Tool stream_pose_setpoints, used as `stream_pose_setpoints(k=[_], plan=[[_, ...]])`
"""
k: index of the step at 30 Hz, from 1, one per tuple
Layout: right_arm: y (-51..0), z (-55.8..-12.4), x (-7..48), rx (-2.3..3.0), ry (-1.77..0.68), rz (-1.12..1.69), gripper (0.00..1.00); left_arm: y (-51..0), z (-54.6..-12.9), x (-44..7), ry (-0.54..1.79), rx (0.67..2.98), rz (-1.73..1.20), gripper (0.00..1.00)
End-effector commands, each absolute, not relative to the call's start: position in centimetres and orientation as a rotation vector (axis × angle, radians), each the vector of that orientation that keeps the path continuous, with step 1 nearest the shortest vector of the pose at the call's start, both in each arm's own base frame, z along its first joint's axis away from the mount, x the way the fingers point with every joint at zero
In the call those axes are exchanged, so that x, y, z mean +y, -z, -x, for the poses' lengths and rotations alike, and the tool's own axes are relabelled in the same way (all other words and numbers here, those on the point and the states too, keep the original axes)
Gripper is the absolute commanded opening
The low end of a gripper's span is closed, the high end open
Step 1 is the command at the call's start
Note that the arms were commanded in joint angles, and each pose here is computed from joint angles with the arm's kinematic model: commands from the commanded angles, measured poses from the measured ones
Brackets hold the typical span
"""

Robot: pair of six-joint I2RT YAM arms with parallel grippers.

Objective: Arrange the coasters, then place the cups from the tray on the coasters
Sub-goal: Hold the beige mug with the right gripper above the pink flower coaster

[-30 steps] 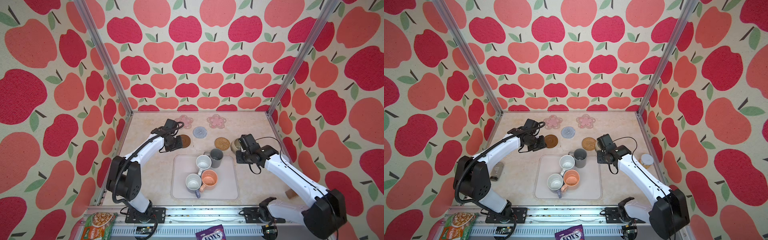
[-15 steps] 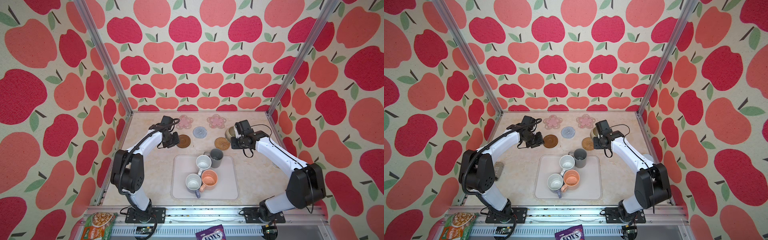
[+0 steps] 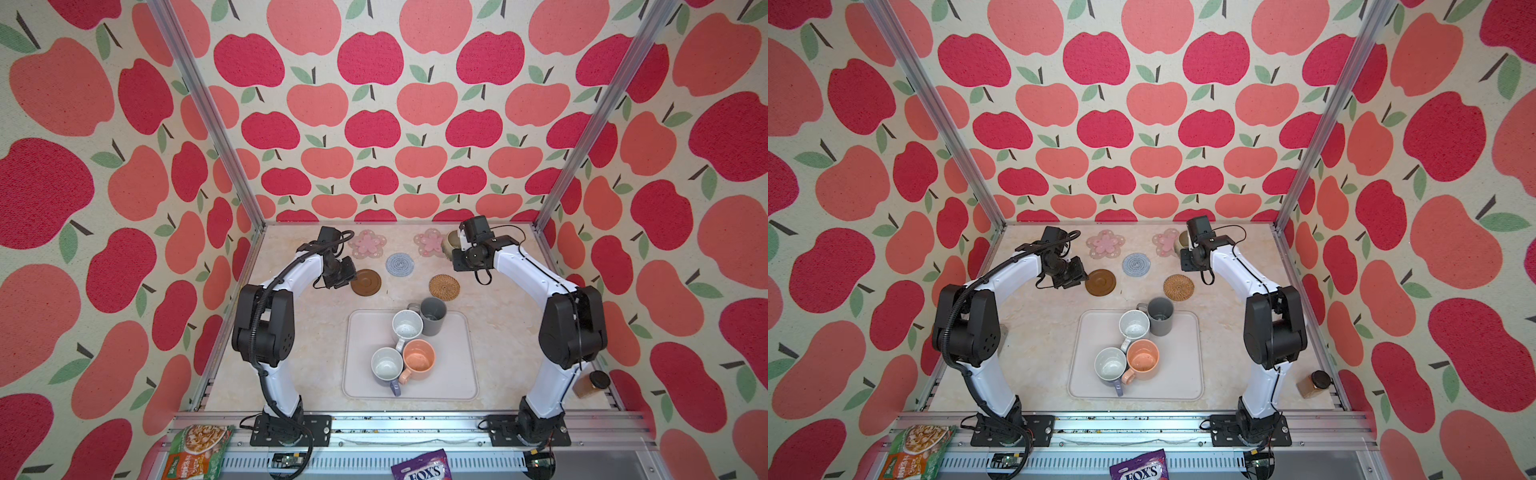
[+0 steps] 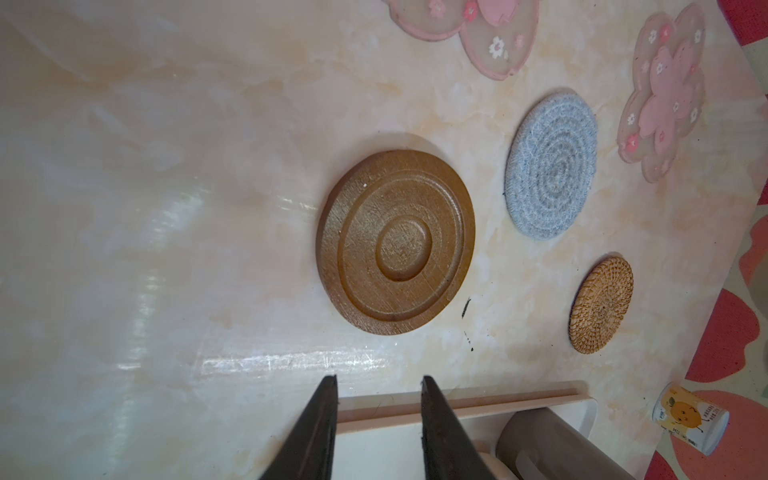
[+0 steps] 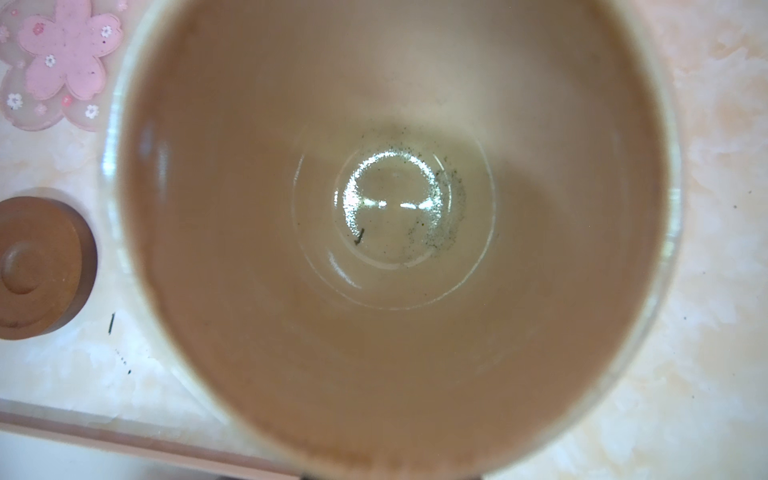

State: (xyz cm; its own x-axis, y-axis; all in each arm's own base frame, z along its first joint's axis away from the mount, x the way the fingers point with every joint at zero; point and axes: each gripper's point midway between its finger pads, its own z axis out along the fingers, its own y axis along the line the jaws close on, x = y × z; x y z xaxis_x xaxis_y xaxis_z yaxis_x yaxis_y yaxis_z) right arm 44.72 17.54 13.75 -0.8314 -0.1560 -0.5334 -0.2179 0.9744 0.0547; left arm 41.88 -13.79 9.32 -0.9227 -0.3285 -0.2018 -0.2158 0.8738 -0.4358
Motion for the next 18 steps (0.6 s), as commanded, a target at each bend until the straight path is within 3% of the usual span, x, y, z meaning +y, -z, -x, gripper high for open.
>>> stream_pose_setpoints(k=[1,18], plan=[[-16.7,-48.2,18.9,2.441,-0.181,0.304,0.0,-9.1,-43.0,-13.4,0.636,2.765,0.44,0.36],[-13.8,-54.7,21.5,2.469,-0.165,0.332,0.0,-6.2,-44.3,-12.8,0.69,2.802,0.49,0.36]])
